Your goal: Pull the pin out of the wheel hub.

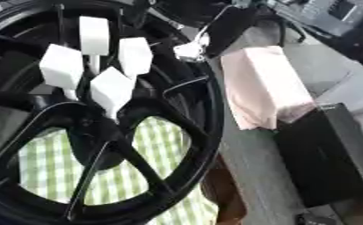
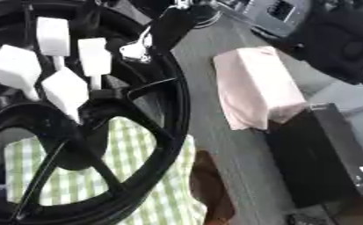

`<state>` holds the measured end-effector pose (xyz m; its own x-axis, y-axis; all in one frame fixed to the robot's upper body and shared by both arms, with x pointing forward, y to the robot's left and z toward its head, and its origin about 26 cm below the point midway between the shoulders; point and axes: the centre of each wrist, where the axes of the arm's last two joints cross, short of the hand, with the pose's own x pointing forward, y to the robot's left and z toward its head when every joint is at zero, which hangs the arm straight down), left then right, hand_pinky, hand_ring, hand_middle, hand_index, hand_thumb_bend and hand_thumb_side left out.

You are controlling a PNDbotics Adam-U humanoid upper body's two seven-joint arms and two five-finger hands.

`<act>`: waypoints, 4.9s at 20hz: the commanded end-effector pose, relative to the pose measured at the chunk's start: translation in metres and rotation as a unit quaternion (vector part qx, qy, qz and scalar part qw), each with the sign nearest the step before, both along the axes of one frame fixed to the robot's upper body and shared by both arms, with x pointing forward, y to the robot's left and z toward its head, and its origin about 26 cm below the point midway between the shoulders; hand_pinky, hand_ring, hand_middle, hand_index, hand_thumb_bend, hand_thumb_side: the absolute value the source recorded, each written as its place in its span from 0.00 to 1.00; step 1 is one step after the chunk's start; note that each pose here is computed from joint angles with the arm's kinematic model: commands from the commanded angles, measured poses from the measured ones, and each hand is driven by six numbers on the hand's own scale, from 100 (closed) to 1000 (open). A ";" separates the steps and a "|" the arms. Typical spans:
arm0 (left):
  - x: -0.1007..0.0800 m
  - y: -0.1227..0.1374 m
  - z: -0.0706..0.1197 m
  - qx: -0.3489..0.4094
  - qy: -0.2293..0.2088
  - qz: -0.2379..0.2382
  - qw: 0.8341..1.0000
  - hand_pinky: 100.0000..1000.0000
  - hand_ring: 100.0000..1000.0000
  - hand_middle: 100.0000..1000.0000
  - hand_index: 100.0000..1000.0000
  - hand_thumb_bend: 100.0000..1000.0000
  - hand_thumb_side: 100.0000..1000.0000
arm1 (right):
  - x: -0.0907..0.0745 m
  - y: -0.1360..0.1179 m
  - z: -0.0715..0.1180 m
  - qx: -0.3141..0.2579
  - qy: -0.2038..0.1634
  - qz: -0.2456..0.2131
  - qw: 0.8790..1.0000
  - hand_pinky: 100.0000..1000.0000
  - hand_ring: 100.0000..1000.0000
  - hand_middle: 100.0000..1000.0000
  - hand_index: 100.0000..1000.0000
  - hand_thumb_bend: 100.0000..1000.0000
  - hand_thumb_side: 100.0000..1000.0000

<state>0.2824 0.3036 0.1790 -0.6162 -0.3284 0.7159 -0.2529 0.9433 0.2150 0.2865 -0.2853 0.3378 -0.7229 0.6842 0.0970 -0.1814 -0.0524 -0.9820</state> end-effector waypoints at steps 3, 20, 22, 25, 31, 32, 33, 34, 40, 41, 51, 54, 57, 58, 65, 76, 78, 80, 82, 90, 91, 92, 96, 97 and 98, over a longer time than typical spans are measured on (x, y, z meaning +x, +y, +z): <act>-0.001 0.000 0.009 0.008 -0.012 -0.004 1.000 0.86 0.71 0.60 0.72 0.37 0.60 | -0.003 0.002 0.006 -0.013 -0.012 -0.013 1.000 0.94 1.00 0.80 0.92 0.00 0.50; -0.001 -0.002 0.008 0.002 -0.013 -0.002 1.000 0.86 0.71 0.60 0.72 0.37 0.61 | -0.001 0.005 0.001 -0.014 -0.016 -0.035 0.999 0.95 1.00 0.82 0.94 0.00 0.56; -0.001 -0.002 0.008 0.002 -0.013 -0.002 1.000 0.86 0.71 0.60 0.72 0.37 0.61 | -0.001 0.004 0.000 -0.016 -0.015 -0.037 0.999 0.95 1.00 0.82 0.94 0.00 0.57; -0.001 -0.003 0.008 0.001 -0.013 -0.001 1.000 0.86 0.71 0.60 0.72 0.37 0.61 | -0.001 0.004 -0.001 -0.018 -0.016 -0.039 0.999 0.95 1.00 0.82 0.94 0.00 0.58; 0.000 -0.004 0.007 0.001 -0.014 -0.001 1.000 0.86 0.71 0.60 0.71 0.36 0.61 | 0.000 0.004 -0.004 -0.020 -0.010 -0.044 0.999 0.95 1.00 0.81 0.94 0.00 0.62; 0.000 -0.004 0.007 0.000 -0.014 -0.002 1.000 0.86 0.71 0.60 0.71 0.36 0.62 | 0.000 0.004 -0.004 -0.020 -0.010 -0.046 0.999 0.95 1.00 0.81 0.94 0.00 0.62; 0.000 -0.004 0.007 0.000 -0.014 -0.002 1.000 0.86 0.71 0.60 0.71 0.36 0.62 | 0.000 0.004 -0.005 -0.021 -0.010 -0.048 0.999 0.95 1.00 0.81 0.94 0.00 0.62; 0.000 -0.004 0.007 0.000 -0.014 -0.002 1.000 0.86 0.71 0.60 0.71 0.36 0.62 | 0.000 0.003 -0.005 -0.021 -0.010 -0.050 0.998 0.95 1.00 0.81 0.94 0.00 0.62; 0.000 -0.005 0.007 0.001 -0.014 -0.002 1.000 0.86 0.71 0.60 0.71 0.36 0.62 | 0.000 0.004 -0.006 -0.019 -0.010 -0.056 0.998 0.95 1.00 0.80 0.93 0.00 0.64; 0.000 -0.005 0.007 0.001 -0.014 -0.002 1.000 0.87 0.71 0.60 0.71 0.36 0.62 | 0.000 0.004 -0.007 -0.020 -0.009 -0.056 0.998 0.95 1.00 0.80 0.93 0.00 0.64; 0.000 -0.006 0.007 0.001 -0.016 -0.003 1.000 0.87 0.71 0.60 0.71 0.35 0.62 | 0.001 0.005 -0.009 -0.033 -0.002 -0.062 0.998 0.94 1.00 0.78 0.93 0.00 0.64; 0.000 -0.006 0.007 0.001 -0.016 -0.003 1.000 0.87 0.71 0.60 0.71 0.35 0.62 | 0.001 0.005 -0.010 -0.039 -0.001 -0.064 0.997 0.94 1.00 0.78 0.93 0.00 0.64; 0.000 -0.006 0.007 0.001 -0.017 -0.003 1.000 0.87 0.71 0.60 0.71 0.35 0.62 | 0.001 0.006 -0.011 -0.043 0.001 -0.068 0.997 0.94 1.00 0.77 0.92 0.00 0.64; 0.000 -0.006 0.007 0.001 -0.017 -0.003 1.000 0.87 0.71 0.60 0.71 0.35 0.62 | 0.001 0.006 -0.011 -0.044 0.001 -0.068 0.997 0.94 1.00 0.77 0.92 0.00 0.64; 0.001 -0.007 0.008 -0.001 -0.018 -0.003 1.000 0.87 0.71 0.60 0.71 0.34 0.63 | 0.002 0.007 -0.010 -0.022 0.002 -0.079 0.997 0.92 0.98 0.51 0.76 0.00 0.55; 0.000 -0.005 0.008 -0.005 -0.018 -0.002 1.000 0.87 0.71 0.60 0.71 0.35 0.61 | 0.001 0.007 -0.005 0.071 -0.004 -0.078 0.994 0.83 0.76 0.14 0.36 0.00 0.38; 0.000 -0.004 0.008 -0.006 -0.017 -0.001 1.000 0.87 0.71 0.60 0.71 0.35 0.61 | 0.000 0.005 -0.004 0.081 -0.002 -0.079 0.994 0.83 0.75 0.13 0.35 0.00 0.38; 0.000 -0.003 0.007 -0.007 -0.016 0.002 1.000 0.87 0.70 0.60 0.71 0.35 0.61 | 0.000 0.002 -0.002 0.090 0.003 -0.078 0.993 0.83 0.73 0.11 0.34 0.00 0.38; -0.001 -0.002 0.007 -0.008 -0.016 0.003 1.000 0.87 0.70 0.60 0.71 0.35 0.61 | -0.001 -0.001 0.001 0.094 0.012 -0.069 0.993 0.82 0.71 0.09 0.33 0.00 0.34; -0.002 0.002 0.006 -0.013 -0.017 0.011 1.000 0.87 0.70 0.60 0.71 0.35 0.60 | -0.009 -0.027 0.012 0.153 0.000 -0.051 0.987 0.84 0.72 0.04 0.31 0.00 0.26; -0.003 0.003 0.005 -0.015 -0.017 0.015 1.000 0.87 0.70 0.60 0.71 0.35 0.60 | -0.009 -0.031 0.011 0.168 -0.003 -0.050 0.985 0.84 0.72 0.04 0.31 0.00 0.37; -0.003 0.005 0.004 -0.017 -0.017 0.020 1.000 0.87 0.70 0.59 0.71 0.35 0.60 | -0.010 -0.036 0.010 0.185 -0.004 -0.053 0.981 0.84 0.72 0.02 0.30 0.00 0.27; -0.005 0.008 0.002 -0.019 -0.019 0.032 0.999 0.87 0.70 0.59 0.71 0.35 0.60 | -0.014 -0.054 0.004 0.250 -0.013 -0.067 0.966 0.84 0.73 0.02 0.30 0.00 0.28; -0.005 0.007 0.002 -0.019 -0.019 0.031 0.999 0.87 0.70 0.59 0.71 0.35 0.60 | -0.016 -0.059 0.004 0.260 -0.018 -0.071 0.963 0.84 0.73 0.02 0.30 0.00 0.28; -0.005 0.007 0.002 -0.020 -0.019 0.031 0.999 0.87 0.70 0.59 0.71 0.35 0.60 | -0.017 -0.064 0.004 0.269 -0.022 -0.076 0.960 0.86 0.73 0.00 0.29 0.00 0.36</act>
